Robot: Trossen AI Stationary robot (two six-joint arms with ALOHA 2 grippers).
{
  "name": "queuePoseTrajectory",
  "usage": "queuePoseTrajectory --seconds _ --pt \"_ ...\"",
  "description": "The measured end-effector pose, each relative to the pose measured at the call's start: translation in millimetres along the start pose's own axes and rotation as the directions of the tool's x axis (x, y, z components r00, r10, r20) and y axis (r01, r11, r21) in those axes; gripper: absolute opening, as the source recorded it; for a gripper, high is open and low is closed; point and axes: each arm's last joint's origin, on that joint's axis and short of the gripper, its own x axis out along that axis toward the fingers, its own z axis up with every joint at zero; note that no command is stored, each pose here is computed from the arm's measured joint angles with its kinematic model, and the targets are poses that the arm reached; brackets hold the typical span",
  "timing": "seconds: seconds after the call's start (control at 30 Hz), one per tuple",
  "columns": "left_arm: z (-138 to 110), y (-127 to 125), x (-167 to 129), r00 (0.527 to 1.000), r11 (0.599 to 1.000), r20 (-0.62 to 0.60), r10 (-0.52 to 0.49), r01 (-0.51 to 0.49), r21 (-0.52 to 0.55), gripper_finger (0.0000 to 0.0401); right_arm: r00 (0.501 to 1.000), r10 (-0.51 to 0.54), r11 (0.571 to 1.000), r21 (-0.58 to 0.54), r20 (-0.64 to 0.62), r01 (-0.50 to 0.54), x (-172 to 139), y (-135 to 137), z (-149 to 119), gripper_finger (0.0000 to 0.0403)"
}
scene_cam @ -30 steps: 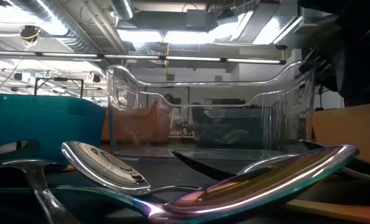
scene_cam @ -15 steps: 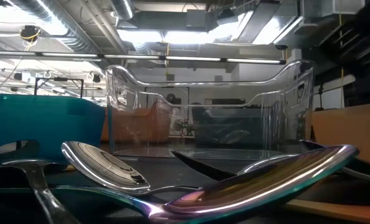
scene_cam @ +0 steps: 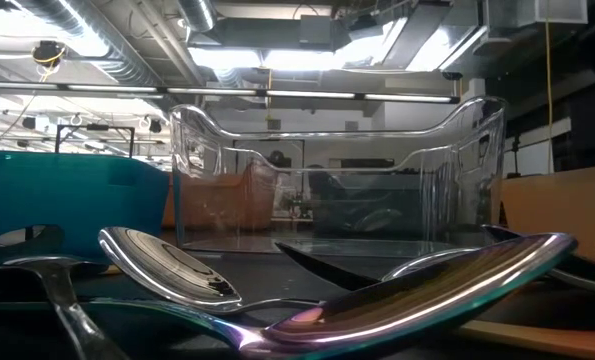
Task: Sort silverware by color (type)
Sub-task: Put the purple spoon into the transparent bin
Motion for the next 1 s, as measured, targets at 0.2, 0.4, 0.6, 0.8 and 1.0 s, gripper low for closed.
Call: queuePoseTrajectory --seconds 0.2,0.4,0.6,0.8,1.0 --pt "0 1 1 1.0 1.0 0.0 0.003 -0.003 -0.006 0.0075 0.998 -0.036 0.998 0.054 -0.052 0.039 16 -1 -14 0.0133" --pt "0 1 1 1.0 1.0 0.0 0.003 -0.003 -0.005 0.0075 0.991 -0.096 0.994 0.046 -0.092 0.1 27 -6 -25 0.0133" --pt "0 1 1 1.0 1.0 0.0 0.004 -0.004 -0.005 0.0075 0.98 -0.139 0.99 0.01 -0.142 0.142 32 -9 -34 0.0133" --pt "0 1 1 1.0 1.0 0.0 0.004 -0.004 -0.004 0.0075 0.971 -0.167 0.985 0.025 -0.169 0.173 35 -12 -40 0.0133" --pt "0 1 1 1.0 1.0 -0.001 0.004 -0.004 -0.003 0.0075 0.964 -0.19 0.978 0.046 -0.187 0.201 36 -15 -40 0.0133"
